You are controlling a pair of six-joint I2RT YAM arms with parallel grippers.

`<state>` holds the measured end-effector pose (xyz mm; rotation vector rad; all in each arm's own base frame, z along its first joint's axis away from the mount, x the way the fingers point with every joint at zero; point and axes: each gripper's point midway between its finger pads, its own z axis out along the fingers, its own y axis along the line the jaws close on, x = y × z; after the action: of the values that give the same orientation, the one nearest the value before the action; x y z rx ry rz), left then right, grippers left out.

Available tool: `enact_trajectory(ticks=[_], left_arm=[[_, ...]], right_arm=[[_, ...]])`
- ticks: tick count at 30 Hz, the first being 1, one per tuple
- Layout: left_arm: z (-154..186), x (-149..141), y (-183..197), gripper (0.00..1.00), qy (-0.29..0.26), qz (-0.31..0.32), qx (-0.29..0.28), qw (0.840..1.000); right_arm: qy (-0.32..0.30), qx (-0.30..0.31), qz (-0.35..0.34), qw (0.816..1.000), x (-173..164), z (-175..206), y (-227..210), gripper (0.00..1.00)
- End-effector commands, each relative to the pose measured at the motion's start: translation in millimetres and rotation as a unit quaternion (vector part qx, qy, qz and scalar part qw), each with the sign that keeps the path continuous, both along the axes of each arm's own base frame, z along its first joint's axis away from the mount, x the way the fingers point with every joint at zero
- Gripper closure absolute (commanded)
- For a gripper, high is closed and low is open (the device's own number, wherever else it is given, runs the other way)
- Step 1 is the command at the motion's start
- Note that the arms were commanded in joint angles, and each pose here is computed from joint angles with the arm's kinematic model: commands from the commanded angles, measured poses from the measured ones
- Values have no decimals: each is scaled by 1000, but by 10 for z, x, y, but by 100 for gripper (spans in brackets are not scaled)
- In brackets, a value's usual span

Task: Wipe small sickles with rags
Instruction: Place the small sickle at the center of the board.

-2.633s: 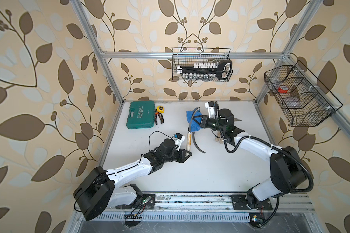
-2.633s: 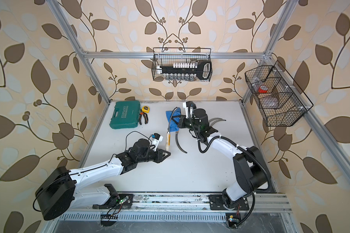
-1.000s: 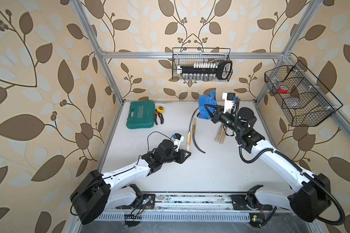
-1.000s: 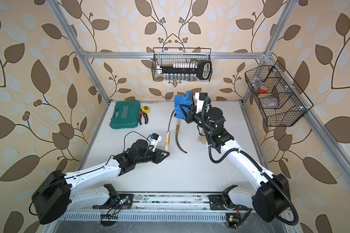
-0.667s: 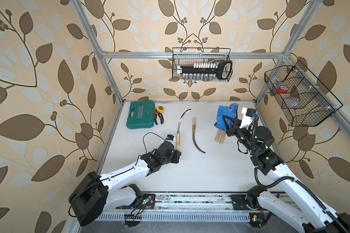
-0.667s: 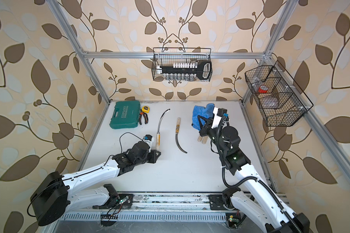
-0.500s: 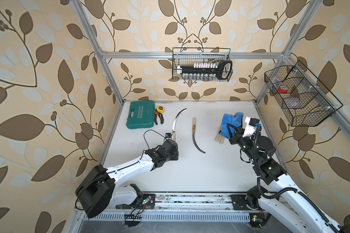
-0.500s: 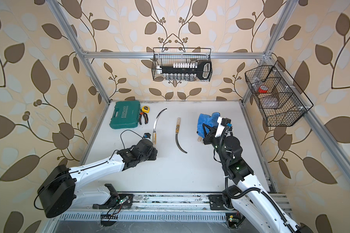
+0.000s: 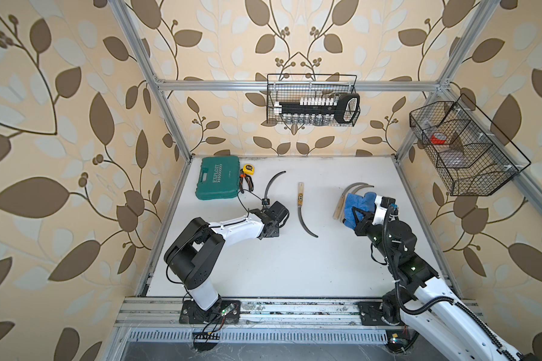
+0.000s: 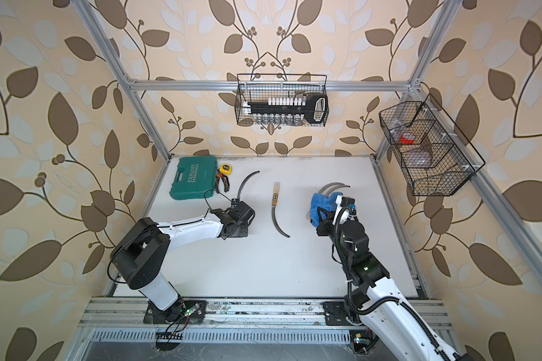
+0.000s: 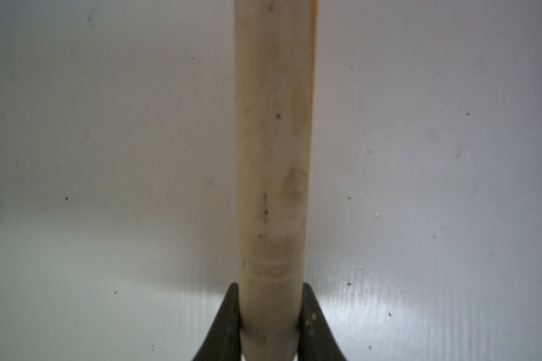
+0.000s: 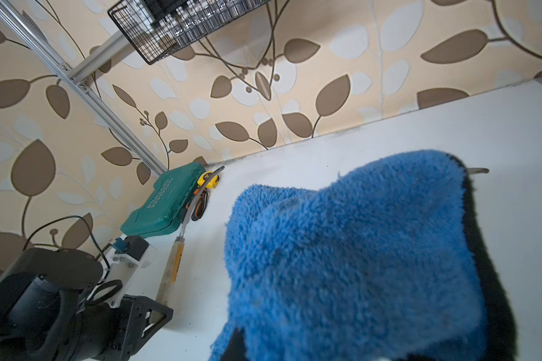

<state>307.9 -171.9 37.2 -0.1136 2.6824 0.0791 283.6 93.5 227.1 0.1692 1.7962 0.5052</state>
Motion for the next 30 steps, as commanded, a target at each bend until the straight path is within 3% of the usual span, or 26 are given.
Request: enact_trajectory(ticks=[1, 16, 23, 30], left_arm=[[46, 100, 57, 100, -3, 13, 17, 1000], [-272, 381, 13, 99, 49, 14, 36, 998], [-294, 429, -1, 82, 48, 19, 37, 998], [-274, 463, -27, 74, 47, 17, 35, 998]], right_arm=[[-6, 4, -15, 1000, 16, -24, -54, 100], [25, -16, -46, 998, 149, -309, -195, 100], [48, -7, -85, 995, 229, -477, -438, 100], [91, 27, -172, 980, 251, -812, -891, 100]])
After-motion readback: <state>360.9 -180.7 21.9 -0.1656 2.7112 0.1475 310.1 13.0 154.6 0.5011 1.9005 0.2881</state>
